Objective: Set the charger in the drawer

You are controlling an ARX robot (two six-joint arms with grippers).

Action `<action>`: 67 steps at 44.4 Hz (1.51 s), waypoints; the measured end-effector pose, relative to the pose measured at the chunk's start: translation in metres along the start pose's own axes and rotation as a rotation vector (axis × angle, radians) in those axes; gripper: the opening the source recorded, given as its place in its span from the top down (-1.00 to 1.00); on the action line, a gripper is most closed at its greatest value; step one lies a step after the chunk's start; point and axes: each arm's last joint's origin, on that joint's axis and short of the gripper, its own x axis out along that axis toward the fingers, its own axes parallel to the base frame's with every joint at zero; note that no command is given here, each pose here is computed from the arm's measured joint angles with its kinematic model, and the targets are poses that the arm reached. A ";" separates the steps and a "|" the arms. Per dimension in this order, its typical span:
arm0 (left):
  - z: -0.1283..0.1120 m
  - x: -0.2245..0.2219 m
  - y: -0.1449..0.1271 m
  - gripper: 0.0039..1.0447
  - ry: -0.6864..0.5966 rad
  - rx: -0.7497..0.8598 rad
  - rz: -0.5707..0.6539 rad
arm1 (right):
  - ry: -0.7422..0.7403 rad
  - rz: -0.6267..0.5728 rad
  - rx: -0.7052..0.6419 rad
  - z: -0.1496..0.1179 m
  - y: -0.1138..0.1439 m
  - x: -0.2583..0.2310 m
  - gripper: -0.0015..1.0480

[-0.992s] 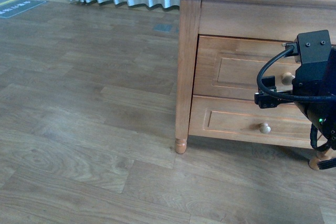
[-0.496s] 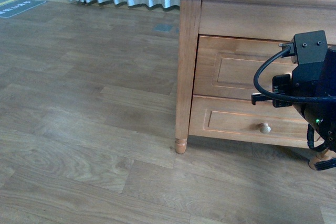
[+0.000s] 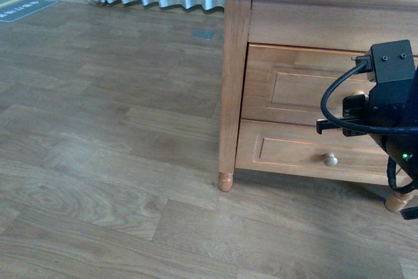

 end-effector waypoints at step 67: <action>0.000 0.000 0.000 -0.89 -0.001 0.000 -0.002 | -0.145 0.000 0.124 0.064 -0.110 -0.241 -0.84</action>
